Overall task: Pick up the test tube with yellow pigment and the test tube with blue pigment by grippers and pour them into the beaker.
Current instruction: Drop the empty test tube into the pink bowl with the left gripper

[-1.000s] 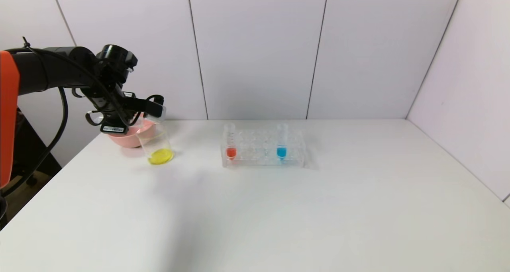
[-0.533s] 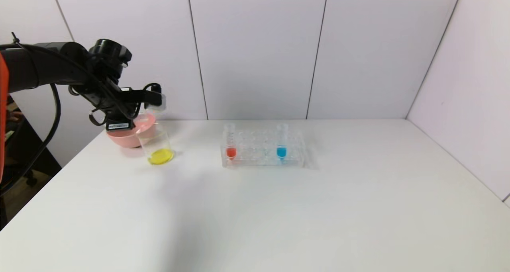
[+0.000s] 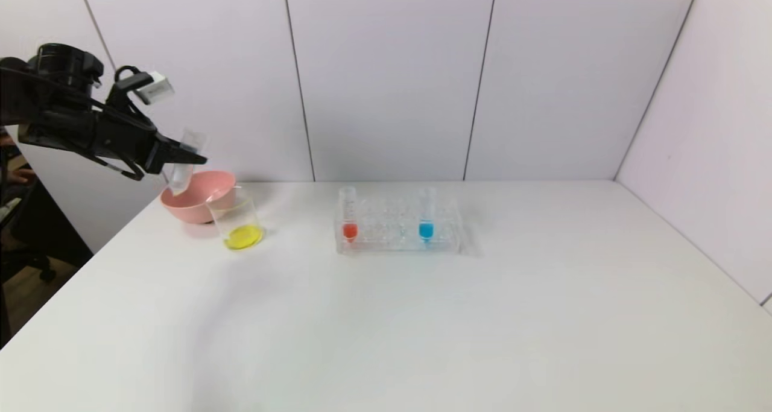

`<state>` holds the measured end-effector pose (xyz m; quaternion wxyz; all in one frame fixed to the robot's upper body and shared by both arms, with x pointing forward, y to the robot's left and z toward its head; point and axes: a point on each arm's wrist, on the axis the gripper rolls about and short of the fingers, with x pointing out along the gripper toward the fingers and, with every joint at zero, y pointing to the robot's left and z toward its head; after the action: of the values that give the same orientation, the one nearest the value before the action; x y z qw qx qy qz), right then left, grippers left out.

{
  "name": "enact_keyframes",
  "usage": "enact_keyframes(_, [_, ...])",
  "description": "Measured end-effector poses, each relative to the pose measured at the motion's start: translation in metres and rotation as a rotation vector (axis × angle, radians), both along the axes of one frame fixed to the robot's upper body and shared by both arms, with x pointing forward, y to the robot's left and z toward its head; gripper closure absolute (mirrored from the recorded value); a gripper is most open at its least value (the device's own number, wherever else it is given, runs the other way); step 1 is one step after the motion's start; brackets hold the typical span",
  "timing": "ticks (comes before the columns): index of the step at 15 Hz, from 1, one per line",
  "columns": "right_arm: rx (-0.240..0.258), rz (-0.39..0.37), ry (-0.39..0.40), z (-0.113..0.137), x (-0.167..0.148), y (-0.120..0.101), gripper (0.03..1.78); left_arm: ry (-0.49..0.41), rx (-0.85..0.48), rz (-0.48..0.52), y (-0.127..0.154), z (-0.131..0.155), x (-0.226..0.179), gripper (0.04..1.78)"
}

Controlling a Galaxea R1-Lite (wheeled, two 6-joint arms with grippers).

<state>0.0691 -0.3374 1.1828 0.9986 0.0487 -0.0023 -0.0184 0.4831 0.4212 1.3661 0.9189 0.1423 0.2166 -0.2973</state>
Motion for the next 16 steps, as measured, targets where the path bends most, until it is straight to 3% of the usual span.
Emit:
enact_keyframes(3, [0.000,0.000,0.000,0.000,0.000,0.000,0.04,-0.037,-0.171,-0.010,0.034,-0.003,0.001,1.35])
enact_keyframes(10, [0.000,0.000,0.000,0.000,0.000,0.000,0.04,-0.171,-0.220,0.002,0.077,-0.055,0.051,1.35])
enact_keyframes(16, [0.000,0.000,0.000,0.000,0.000,0.000,0.04,-0.110,-0.246,0.010,0.081,-0.102,0.073,1.34])
